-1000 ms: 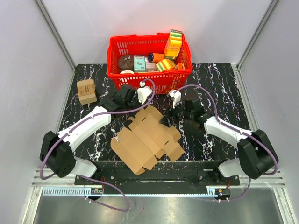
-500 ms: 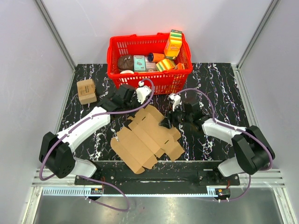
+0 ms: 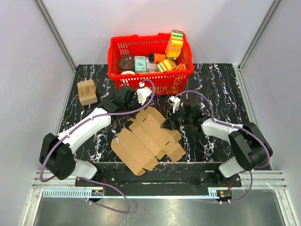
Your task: Fold the paper box
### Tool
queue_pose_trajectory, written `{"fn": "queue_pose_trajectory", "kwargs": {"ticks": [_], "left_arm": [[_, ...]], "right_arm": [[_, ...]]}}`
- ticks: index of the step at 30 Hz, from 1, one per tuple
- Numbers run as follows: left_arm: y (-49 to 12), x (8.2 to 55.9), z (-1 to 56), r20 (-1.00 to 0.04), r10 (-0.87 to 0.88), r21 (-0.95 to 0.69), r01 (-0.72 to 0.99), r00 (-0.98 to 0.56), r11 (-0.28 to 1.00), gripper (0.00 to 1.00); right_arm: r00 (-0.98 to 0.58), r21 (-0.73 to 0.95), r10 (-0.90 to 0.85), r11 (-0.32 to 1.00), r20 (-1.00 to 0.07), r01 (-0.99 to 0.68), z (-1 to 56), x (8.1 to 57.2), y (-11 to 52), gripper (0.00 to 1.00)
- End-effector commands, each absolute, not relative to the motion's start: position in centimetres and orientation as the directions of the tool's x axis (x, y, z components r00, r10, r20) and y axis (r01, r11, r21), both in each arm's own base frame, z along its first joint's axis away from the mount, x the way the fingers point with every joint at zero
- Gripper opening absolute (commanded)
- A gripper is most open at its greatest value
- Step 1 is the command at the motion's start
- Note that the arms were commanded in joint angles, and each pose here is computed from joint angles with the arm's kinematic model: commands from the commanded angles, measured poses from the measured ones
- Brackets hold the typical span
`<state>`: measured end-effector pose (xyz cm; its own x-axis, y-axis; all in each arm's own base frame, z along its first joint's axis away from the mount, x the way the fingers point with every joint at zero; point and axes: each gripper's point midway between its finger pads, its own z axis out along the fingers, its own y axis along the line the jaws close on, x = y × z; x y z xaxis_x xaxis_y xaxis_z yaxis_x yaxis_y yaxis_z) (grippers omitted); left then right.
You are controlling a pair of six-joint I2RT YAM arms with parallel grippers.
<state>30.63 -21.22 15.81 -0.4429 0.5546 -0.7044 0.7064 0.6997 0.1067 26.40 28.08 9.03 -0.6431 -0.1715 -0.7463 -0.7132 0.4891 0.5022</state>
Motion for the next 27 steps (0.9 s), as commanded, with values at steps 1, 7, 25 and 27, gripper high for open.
{"fn": "queue_pose_trajectory", "kwargs": {"ticks": [1, 7, 25, 27], "left_arm": [[-21.9, 31.3, 18.1, -0.767, 0.503, 0.101, 0.699, -0.398, 0.708, 0.0], [-22.0, 31.4, 18.2, -0.77, 0.499, 0.097, 0.7, -0.398, 0.707, 0.0], [-22.0, 31.3, 18.2, -0.773, 0.487, 0.085, 0.695, -0.406, 0.714, 0.0], [-21.8, 31.4, 18.3, -0.775, 0.478, 0.085, 0.682, -0.414, 0.727, 0.02]], "right_arm": [[-0.587, 0.466, -0.148, 0.468, -0.796, -0.751, 11.6, 27.5, 28.5, 0.2], [-0.582, 0.452, -0.133, 0.502, -0.802, -0.737, 12.0, 28.0, 28.2, 0.27], [-0.62, 0.469, -0.142, 0.53, -0.772, -0.706, 11.6, 28.1, 28.0, 0.0], [-0.62, 0.459, -0.146, 0.549, -0.771, -0.699, 11.7, 28.4, 27.8, 0.0]]}}
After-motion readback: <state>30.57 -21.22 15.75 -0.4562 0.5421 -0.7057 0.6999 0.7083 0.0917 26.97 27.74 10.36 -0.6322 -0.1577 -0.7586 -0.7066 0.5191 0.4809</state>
